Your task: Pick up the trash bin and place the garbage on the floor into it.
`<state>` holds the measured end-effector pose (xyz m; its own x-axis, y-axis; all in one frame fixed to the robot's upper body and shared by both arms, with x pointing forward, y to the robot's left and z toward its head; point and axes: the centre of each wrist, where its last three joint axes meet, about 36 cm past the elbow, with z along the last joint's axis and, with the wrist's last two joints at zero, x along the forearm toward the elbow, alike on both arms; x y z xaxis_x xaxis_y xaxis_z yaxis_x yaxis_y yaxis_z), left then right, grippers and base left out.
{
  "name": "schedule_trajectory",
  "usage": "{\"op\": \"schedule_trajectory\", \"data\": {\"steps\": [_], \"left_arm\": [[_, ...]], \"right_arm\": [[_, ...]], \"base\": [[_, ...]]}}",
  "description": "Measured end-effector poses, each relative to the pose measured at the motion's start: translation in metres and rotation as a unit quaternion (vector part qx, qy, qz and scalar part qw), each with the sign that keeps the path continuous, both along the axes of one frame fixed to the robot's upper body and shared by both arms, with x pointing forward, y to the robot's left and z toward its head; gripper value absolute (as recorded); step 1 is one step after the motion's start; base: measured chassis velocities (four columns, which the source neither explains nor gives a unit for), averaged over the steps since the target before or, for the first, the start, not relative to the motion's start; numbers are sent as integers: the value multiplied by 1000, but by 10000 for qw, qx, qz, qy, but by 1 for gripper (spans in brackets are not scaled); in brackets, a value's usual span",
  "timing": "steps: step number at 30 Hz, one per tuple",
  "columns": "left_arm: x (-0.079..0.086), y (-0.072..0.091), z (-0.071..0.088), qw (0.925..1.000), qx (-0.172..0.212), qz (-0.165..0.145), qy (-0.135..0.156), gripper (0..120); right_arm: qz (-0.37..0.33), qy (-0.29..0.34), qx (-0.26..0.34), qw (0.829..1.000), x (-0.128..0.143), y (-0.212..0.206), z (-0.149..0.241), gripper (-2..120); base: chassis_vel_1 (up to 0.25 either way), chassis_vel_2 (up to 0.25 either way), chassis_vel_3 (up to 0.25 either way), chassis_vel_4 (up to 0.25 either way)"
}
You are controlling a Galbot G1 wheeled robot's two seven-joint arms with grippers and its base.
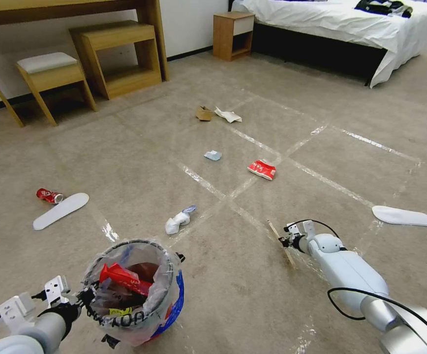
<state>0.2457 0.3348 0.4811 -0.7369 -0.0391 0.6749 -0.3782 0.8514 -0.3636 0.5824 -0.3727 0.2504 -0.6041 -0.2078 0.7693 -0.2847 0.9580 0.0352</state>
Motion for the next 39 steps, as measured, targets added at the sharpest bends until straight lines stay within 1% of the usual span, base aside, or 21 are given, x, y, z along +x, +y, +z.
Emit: {"op": "schedule_trajectory", "data": {"steps": [7,10,12,13,15,16,18,19,20,22,23,24,27,28,29,31,32,33,36,38,39], "left_arm": [[0,-1,2,10000,-1,-16,-16,0],[0,-1,2,10000,-1,-19,-15,0],[0,-1,4,10000,-24,-29,-37,0],[0,-1,4,10000,-24,-29,-37,0],[2,-1,5,10000,-39,-30,-53,0],[2,-1,5,10000,-39,-30,-53,0],[2,-1,6,10000,-53,-31,-70,0],[2,-1,6,9999,-61,-35,-75,0],[2,-1,6,9999,-61,-35,-75,0],[3,-1,6,9999,-68,-35,-77,0],[3,-2,6,9999,-72,-34,-81,0],[3,-2,6,9999,-72,-34,-81,0],[2,-2,7,9999,-82,-35,-100,0],[2,-2,7,9999,-82,-35,-100,0],[2,-3,7,9999,-90,-31,-105,0],[2,-3,7,9999,-106,-21,-112,0],[2,-3,7,9999,-113,-15,-113,0],[2,-3,7,9999,-113,-15,-113,0],[1,-4,8,9998,-140,-4,-117,0],[1,-4,8,9998,-144,-3,-121,0],[1,-4,9,9998,-159,-2,-135,0]], "right_arm": [[-15,-134,55,9999,0,-7,13,0],[-5,-435,115,9990,3,-13,30,0],[117,-1329,461,9900,8,-16,66,0],[117,-1329,461,9900,8,-16,66,0],[275,-1859,666,9799,10,-13,91,0],[275,-1859,666,9799,10,-13,91,0],[374,-2481,999,9628,12,-3,120,0],[413,-2857,1290,9487,13,5,133,0],[413,-2857,1290,9487,13,5,133,0],[478,-3249,1622,9305,13,15,147,0],[550,-3535,1862,9151,11,23,157,0],[550,-3535,1862,9151,11,23,157,0],[818,-4215,2363,8717,3,51,186,0],[818,-4215,2363,8717,3,51,186,0],[969,-4452,2553,8528,-1,64,197,0],[1261,-4700,2752,8291,-7,82,210,0],[1391,-4769,2833,8203,-10,91,216,0],[1391,-4769,2833,8203,-10,91,216,0],[1897,-4930,3200,7865,-22,123,238,0],[1982,-4942,3269,7808,-24,128,241,0],[2213,-4938,3466,7662,-30,143,249,0]], "base": [[0,0,0,0],[0,0,0,0],[0,0,0,0],[0,0,0,0],[0,0,0,0],[0,0,0,0],[0,0,0,0],[0,0,0,0],[0,0,0,0],[0,0,0,0],[0,0,0,0],[0,0,0,0],[0,0,0,0],[0,0,0,0],[0,0,0,0],[0,0,0,0],[0,0,0,0],[0,0,0,0],[0,0,0,0],[0,0,0,0],[0,0,0,0]]}}
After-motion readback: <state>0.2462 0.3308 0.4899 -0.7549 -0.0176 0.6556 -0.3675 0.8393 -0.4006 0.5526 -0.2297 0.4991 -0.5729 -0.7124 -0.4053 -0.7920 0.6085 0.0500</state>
